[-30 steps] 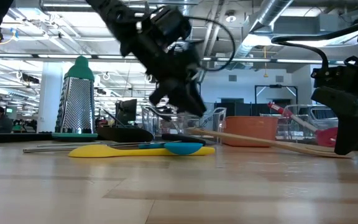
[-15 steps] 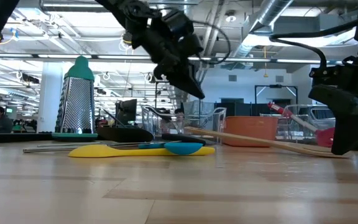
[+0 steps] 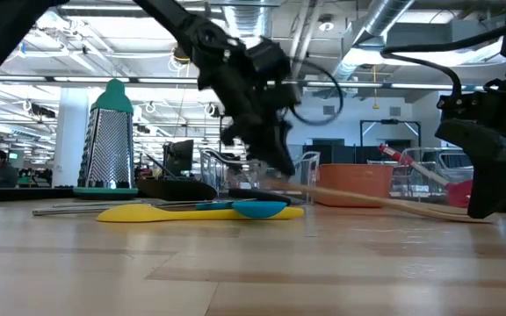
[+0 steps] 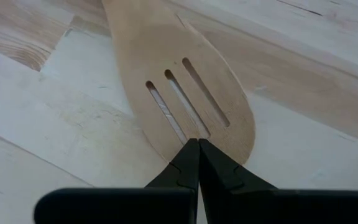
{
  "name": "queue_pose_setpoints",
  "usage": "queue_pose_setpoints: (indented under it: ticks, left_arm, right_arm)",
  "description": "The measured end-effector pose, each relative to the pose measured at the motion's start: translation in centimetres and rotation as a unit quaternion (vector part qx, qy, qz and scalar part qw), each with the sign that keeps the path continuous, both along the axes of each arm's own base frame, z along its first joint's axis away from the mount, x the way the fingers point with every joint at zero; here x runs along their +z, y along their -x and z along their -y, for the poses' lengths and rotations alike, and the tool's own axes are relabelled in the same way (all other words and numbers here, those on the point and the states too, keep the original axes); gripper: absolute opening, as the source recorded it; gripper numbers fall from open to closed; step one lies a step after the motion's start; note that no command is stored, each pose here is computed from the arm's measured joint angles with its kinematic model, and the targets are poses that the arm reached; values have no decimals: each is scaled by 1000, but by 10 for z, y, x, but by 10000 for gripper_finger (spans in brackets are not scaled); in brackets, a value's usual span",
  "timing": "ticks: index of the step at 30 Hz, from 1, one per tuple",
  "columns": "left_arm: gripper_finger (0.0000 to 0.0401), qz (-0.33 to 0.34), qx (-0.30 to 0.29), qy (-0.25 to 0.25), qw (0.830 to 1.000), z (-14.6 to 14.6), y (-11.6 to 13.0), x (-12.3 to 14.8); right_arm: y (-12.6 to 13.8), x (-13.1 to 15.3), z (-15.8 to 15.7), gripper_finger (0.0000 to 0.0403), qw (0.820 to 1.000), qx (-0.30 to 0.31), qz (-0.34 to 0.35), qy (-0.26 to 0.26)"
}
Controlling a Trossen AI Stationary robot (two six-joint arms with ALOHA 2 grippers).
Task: Pick & Place Kitchen Items
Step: Put the wooden spatula in the right transparent bin
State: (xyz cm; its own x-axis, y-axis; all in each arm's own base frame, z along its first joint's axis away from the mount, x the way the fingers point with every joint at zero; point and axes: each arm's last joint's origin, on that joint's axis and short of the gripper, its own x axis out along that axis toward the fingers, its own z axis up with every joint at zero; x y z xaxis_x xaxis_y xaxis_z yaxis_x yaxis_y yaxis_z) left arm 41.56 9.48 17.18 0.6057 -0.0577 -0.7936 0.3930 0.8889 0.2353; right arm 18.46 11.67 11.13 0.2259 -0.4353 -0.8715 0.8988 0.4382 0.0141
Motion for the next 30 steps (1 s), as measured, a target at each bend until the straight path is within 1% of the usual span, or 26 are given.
queue_pose_setpoints:
  ticks: [2,4,6,10,12,17,22,26,30]
  left_arm:
    - [20,21,-1,-5,1000,1,2,16]
    - [15,34,6,-4,999,2,5,27]
    - [14,41,9,-13,999,2,7,35]
    - [33,54,-7,-28,998,9,6,41]
    - [54,54,-15,-30,998,16,4,39]
    - [121,48,-5,-65,997,29,-3,31]
    - [181,33,12,-46,998,28,-3,21]
    - [199,28,18,-39,999,28,0,16]
    - [195,16,24,-28,999,29,-3,5]
  right_arm:
    - [0,0,0,0,1000,0,0,0]
    - [0,0,0,0,1000,0,2,0]
    - [0,0,0,0,1000,0,3,0]
    - [-1,0,-1,0,1000,7,2,0]
    - [-1,0,-1,0,1000,7,3,0]
    - [-1,0,-1,0,1000,12,2,0]
    - [-2,0,-1,0,1000,16,4,1]
    - [-2,0,-2,0,1000,20,8,3]
    - [-3,0,-2,0,1000,20,11,2]
